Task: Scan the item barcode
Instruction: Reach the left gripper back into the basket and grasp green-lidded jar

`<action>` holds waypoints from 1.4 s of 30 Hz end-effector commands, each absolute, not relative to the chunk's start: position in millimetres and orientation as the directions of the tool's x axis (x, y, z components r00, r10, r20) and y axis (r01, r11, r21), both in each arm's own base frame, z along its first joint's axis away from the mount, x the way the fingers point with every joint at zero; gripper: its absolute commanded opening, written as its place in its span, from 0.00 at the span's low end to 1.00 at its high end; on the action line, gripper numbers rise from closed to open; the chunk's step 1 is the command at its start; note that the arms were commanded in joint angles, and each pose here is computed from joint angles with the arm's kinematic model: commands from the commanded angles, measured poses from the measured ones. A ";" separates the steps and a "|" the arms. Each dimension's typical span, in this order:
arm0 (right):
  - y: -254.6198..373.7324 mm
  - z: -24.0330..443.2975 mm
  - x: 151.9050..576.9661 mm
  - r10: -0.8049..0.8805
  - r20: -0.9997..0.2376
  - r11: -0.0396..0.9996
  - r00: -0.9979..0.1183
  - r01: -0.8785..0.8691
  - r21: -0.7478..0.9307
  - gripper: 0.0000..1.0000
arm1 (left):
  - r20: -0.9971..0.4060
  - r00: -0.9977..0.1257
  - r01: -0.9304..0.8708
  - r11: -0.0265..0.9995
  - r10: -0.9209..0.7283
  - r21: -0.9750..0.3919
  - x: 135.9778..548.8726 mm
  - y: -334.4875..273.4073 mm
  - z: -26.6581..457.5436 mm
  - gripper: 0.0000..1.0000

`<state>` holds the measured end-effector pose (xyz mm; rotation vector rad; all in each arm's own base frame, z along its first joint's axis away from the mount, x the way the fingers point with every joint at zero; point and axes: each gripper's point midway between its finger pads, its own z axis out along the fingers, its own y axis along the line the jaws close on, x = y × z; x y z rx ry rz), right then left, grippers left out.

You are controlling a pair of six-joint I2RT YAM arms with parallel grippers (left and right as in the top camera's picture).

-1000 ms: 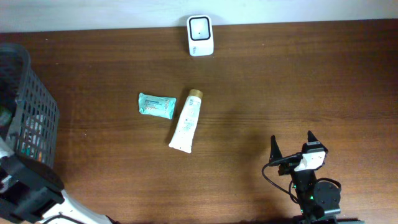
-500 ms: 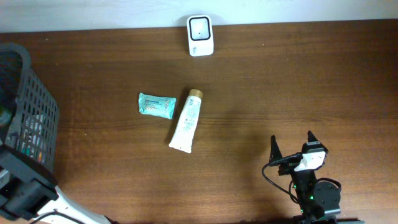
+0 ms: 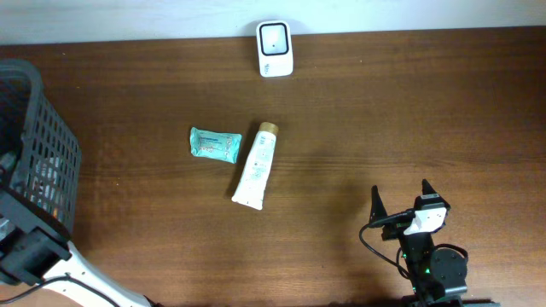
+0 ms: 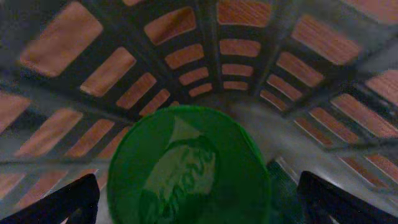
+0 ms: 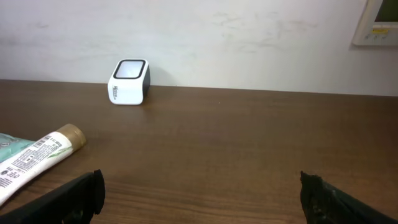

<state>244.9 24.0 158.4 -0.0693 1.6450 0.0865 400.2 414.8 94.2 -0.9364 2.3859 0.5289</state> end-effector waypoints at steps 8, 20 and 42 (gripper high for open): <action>24.7 155.4 244.7 -0.001 -0.997 0.995 -0.080 -0.098 0.007 0.98 | -0.595 -0.631 -0.705 0.687 -0.498 0.174 406.1 425.9 64.8 0.90; 24.7 155.5 244.7 -0.001 -0.997 0.995 -0.079 -0.098 0.007 0.98 | -0.629 -0.612 -0.708 0.687 -0.479 0.165 406.2 423.0 98.9 0.63; 24.7 155.5 244.7 -0.001 -0.997 0.995 -0.079 -0.098 0.007 0.98 | -0.919 -0.307 -0.474 0.877 -0.247 -0.078 400.2 316.8 371.5 0.61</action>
